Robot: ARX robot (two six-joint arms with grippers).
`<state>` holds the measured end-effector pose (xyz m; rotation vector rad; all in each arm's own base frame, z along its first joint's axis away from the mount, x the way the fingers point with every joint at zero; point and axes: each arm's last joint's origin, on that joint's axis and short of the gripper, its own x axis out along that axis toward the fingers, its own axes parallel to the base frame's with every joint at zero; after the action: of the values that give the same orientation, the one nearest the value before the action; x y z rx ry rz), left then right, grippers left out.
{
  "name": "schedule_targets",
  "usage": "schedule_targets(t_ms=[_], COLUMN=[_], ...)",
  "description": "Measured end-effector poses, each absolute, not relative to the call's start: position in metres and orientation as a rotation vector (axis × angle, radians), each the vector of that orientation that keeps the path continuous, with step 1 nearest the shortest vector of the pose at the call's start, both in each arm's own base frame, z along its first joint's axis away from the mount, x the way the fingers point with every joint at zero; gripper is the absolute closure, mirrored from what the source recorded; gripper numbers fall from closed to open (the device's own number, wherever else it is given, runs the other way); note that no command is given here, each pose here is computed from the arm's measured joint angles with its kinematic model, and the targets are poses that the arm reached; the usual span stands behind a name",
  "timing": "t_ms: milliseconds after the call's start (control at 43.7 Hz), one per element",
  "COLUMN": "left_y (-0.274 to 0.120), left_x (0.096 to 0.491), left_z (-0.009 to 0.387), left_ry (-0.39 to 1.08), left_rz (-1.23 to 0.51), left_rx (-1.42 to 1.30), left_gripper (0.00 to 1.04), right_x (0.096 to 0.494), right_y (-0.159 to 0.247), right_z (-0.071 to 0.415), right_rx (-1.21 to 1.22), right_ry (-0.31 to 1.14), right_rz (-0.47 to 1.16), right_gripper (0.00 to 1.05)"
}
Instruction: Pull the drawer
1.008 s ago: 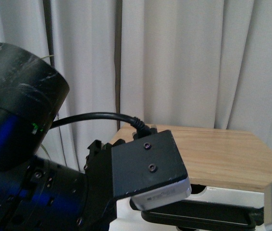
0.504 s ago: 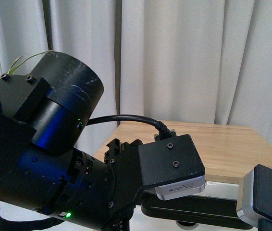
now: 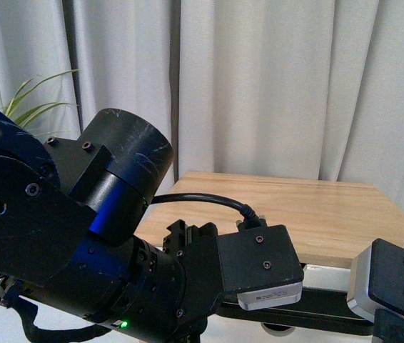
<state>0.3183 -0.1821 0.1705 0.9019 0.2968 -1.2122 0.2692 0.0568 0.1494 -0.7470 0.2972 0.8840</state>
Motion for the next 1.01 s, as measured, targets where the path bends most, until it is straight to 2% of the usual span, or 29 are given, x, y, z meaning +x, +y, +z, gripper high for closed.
schedule_targets(t_ms=[1008], left_y=[-0.176], left_x=[0.333], left_z=[0.174], left_ry=[0.304], left_rz=[-1.174], left_rx=[0.940], left_gripper=[0.06], right_x=[0.271], right_y=[0.060], right_z=[0.147], right_rx=[-0.735], right_ry=[0.295], right_rz=[0.909], right_gripper=[0.09])
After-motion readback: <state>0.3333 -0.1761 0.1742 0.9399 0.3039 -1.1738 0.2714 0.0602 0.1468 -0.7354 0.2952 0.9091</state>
